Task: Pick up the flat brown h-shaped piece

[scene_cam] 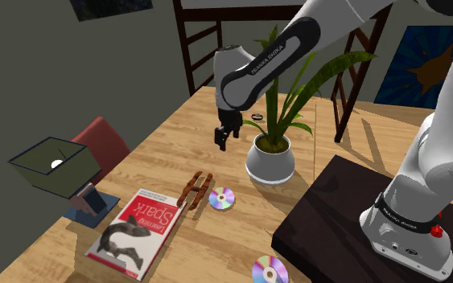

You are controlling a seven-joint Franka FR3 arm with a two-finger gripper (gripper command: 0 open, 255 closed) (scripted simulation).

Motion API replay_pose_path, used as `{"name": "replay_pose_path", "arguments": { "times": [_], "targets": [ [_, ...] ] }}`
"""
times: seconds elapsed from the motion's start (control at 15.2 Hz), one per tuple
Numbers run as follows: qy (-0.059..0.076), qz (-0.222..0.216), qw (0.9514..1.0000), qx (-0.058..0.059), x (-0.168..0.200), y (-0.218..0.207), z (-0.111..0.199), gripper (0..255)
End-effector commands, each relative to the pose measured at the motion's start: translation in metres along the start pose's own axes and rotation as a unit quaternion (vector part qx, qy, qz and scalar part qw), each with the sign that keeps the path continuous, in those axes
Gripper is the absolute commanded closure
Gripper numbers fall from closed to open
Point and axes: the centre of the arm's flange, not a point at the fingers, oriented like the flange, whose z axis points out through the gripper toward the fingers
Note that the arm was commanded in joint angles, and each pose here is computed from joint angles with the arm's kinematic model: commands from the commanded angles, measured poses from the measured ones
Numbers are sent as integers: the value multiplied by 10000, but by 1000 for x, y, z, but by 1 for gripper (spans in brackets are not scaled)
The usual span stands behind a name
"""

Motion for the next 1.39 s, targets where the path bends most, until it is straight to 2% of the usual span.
{"name": "replay_pose_path", "arguments": {
  "times": [0.0,0.53,1.06,1.32],
  "targets": [
    [-12,-124,9999,19,14,-10,21,0],
    [-66,-606,9981,90,67,-51,103,0],
    [-119,-1087,9939,160,115,-99,184,0],
    [-126,-1143,9932,168,120,-104,209,0]
  ]
}}
